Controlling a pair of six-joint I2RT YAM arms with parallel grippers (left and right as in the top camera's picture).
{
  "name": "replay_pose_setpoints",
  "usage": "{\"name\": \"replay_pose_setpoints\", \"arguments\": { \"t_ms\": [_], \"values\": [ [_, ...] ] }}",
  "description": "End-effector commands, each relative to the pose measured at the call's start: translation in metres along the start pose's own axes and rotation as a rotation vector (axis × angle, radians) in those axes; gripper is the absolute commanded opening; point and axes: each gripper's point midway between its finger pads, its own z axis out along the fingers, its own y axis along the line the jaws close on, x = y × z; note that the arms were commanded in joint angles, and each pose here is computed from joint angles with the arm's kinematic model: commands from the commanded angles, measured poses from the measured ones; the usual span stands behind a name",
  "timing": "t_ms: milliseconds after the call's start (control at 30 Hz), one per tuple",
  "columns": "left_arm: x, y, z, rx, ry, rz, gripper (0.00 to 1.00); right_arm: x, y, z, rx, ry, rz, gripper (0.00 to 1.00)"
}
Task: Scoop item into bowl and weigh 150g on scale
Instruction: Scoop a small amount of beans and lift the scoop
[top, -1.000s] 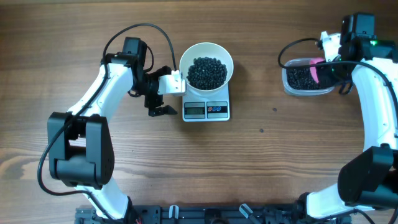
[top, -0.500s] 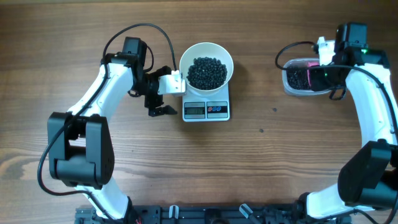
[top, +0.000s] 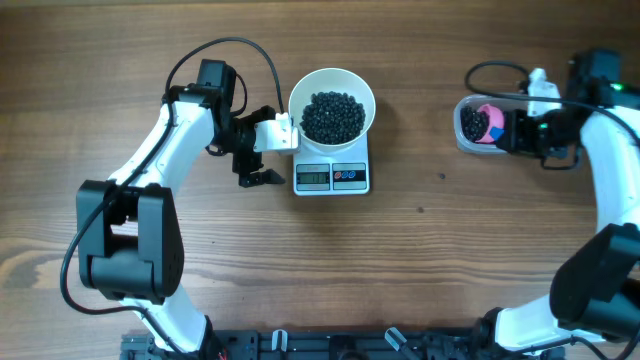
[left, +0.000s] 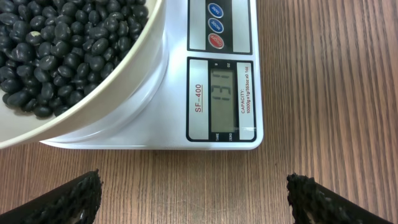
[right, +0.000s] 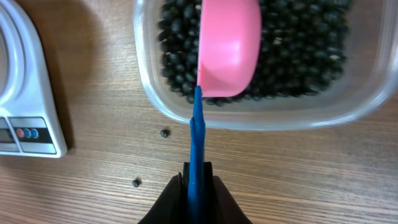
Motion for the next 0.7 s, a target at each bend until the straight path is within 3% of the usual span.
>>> {"name": "replay_pose_setpoints", "arguments": {
  "t_ms": [0, 367, 667],
  "values": [
    [0.002, -0.004, 0.004, 0.019, -0.016, -0.016, 1.00, -0.002, 0.000, -0.007, -0.171, -0.046, 0.066, 0.04],
    [0.002, -0.004, 0.004, 0.019, -0.016, -0.017, 1.00, -0.007, -0.025, -0.040, -0.370, -0.192, 0.150, 0.04],
    [0.002, -0.004, 0.004, 0.019, -0.016, -0.017, 1.00, -0.023, 0.024, -0.059, -0.623, -0.263, 0.107, 0.04]
  ]
}}
